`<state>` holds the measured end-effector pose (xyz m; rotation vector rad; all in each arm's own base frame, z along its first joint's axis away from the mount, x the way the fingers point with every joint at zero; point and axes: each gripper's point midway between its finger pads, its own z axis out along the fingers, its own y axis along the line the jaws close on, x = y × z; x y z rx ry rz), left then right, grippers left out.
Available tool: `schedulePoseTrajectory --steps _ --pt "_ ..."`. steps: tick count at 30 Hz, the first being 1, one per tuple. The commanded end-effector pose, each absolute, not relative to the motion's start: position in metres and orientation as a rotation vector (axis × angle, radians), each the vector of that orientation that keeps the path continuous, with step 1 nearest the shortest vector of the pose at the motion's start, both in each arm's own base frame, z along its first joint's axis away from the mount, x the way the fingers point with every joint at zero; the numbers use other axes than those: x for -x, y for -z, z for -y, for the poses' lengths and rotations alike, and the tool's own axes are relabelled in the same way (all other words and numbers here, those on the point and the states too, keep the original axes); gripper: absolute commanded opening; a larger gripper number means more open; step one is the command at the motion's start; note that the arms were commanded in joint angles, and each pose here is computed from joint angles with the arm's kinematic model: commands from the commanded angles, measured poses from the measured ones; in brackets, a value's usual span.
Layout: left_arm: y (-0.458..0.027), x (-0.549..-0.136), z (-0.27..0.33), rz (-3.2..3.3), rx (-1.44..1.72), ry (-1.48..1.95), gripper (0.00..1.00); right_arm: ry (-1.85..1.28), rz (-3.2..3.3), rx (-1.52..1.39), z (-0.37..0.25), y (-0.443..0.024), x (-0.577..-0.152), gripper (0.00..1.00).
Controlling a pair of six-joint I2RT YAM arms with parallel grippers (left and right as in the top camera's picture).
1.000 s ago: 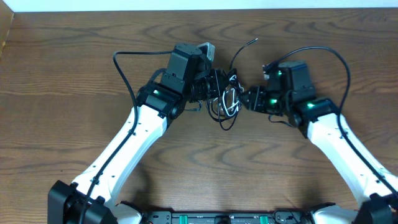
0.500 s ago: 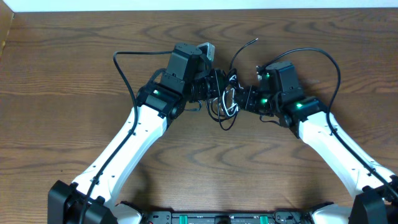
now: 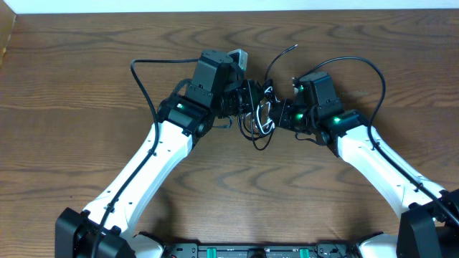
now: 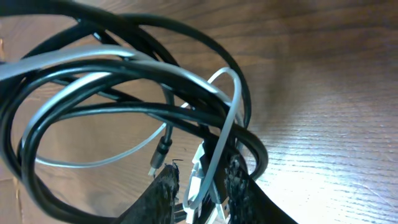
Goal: Untangle cables
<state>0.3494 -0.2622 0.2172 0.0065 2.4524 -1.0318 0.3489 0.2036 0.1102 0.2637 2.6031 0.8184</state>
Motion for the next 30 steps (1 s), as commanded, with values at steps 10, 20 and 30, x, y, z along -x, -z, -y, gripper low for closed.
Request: schedulePoseTrajectory --steps 10,20,30 --pt "-0.2375 -0.3532 0.2624 -2.399 -0.015 1.045 0.08 -0.766 -2.581 -0.286 -0.2009 -0.1122 -0.3568 0.21" --pt "-0.2377 -0.3529 0.2628 -2.399 -0.016 1.048 0.07 -0.754 -2.581 -0.290 -0.1994 -0.1115 -0.3571 0.14" --pt "-0.2376 -0.3528 0.2628 -2.399 -0.017 1.048 0.07 -0.744 -2.583 -0.288 -0.1999 -0.1108 -0.3564 0.11"
